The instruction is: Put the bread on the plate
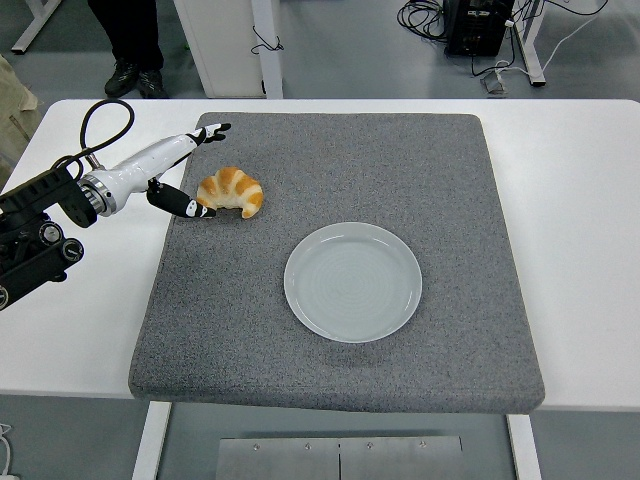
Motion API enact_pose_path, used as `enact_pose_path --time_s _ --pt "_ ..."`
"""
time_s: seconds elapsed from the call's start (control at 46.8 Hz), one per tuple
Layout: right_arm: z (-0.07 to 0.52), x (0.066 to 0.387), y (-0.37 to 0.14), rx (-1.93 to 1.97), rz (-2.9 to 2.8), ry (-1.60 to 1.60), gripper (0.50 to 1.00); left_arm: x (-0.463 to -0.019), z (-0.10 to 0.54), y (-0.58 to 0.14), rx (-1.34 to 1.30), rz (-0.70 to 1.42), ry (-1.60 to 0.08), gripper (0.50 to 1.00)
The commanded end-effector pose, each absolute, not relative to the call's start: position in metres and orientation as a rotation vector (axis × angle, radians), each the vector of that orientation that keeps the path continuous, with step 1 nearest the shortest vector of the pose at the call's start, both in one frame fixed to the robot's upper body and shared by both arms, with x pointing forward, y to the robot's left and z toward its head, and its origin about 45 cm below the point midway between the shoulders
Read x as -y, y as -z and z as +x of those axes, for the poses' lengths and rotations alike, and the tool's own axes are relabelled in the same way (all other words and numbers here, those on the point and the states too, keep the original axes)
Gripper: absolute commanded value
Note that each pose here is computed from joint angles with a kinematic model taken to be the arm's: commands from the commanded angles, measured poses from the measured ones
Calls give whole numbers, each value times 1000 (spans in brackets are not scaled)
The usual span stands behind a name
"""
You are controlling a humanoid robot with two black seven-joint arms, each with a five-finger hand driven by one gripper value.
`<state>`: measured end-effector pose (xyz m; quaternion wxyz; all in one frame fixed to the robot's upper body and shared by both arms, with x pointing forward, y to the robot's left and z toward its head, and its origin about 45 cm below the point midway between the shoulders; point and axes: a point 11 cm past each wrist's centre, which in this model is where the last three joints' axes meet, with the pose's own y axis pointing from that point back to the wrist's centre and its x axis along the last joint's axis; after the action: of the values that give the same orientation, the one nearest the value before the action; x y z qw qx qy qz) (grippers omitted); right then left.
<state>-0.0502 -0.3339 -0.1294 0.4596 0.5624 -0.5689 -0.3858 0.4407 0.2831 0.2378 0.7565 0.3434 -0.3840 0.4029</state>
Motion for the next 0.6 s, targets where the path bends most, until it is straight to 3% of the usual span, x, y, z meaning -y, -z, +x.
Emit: enact_pose_path --time_s 0.0,0.577 --pt "-50 334 129 1401 1385 950 1000 -279 446 -234 855 771 -871 974" --pt "-50 334 129 1401 1385 950 1000 -257 455 -212 855 764 -874 971"
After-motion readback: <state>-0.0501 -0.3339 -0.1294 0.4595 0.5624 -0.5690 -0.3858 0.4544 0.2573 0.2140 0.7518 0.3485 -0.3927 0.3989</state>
